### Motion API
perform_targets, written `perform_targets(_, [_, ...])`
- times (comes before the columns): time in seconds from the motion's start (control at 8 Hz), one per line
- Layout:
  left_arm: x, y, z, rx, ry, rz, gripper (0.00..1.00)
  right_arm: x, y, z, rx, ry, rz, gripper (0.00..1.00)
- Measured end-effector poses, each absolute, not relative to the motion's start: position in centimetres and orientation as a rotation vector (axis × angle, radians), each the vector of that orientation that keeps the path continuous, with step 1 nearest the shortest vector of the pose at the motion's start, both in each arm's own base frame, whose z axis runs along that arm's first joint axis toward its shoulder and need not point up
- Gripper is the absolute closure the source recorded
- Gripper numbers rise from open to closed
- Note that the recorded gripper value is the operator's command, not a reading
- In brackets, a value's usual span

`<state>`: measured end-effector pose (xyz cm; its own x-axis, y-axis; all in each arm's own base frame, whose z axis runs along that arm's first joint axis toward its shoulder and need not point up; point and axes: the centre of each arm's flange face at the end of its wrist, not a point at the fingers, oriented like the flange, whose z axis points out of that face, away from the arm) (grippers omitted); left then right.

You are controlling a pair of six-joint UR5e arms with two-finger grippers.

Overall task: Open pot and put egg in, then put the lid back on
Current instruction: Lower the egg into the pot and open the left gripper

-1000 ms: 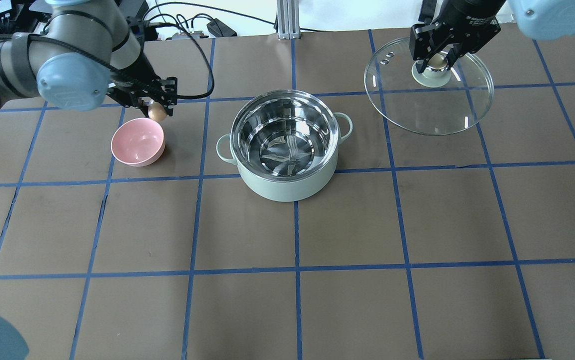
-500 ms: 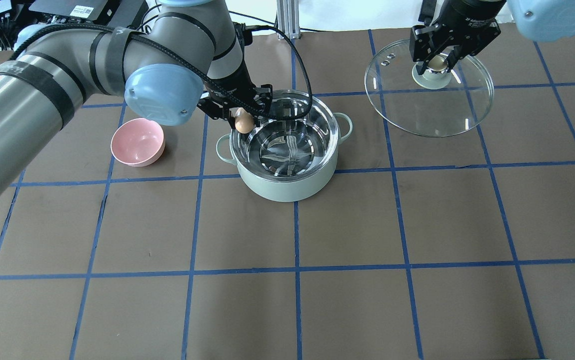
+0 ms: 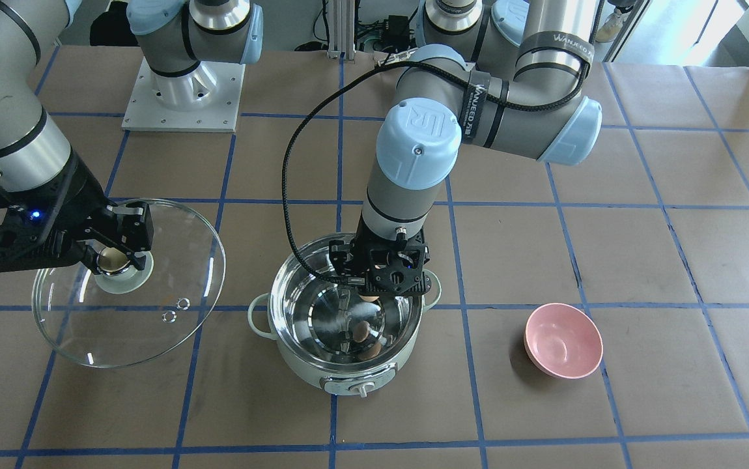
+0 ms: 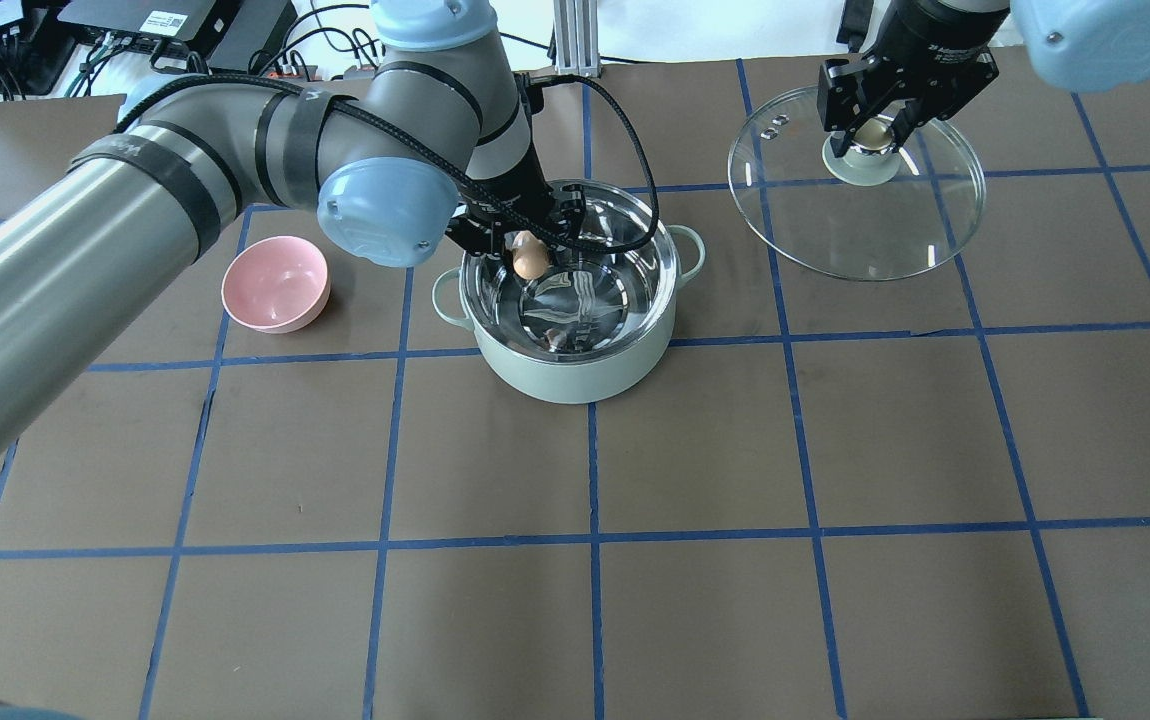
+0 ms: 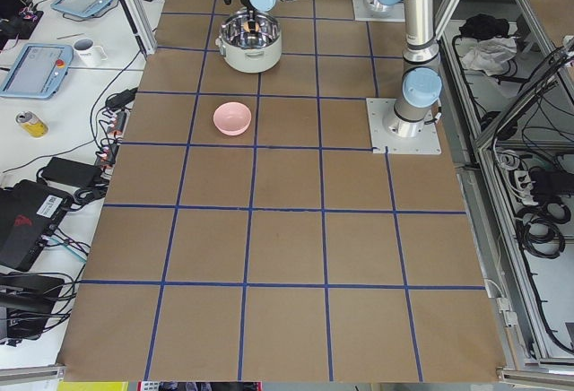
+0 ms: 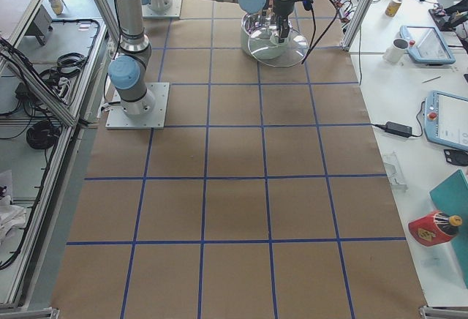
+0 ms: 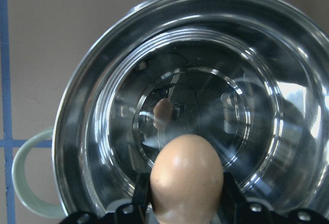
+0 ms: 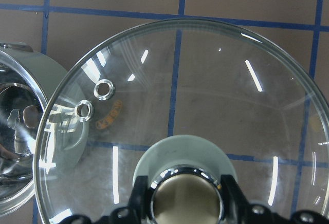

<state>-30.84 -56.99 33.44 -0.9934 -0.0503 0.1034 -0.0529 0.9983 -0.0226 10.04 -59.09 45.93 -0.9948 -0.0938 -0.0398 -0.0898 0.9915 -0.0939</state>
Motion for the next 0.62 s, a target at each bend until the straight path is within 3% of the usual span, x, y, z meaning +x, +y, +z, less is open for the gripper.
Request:
perform_targets(0.5, [-33.1, -57.9, 28.7, 0.087, -3.045, 0.041, 0.92, 10.0, -59.1, 45.8, -0.15, 3.09, -0.14, 1.0])
perform_targets(0.62, [-33.2, -58.2, 27.7, 0.088, -3.047, 0.036, 0.87, 10.0, -59.0, 45.8, -0.153, 3.094, -0.138, 1.0])
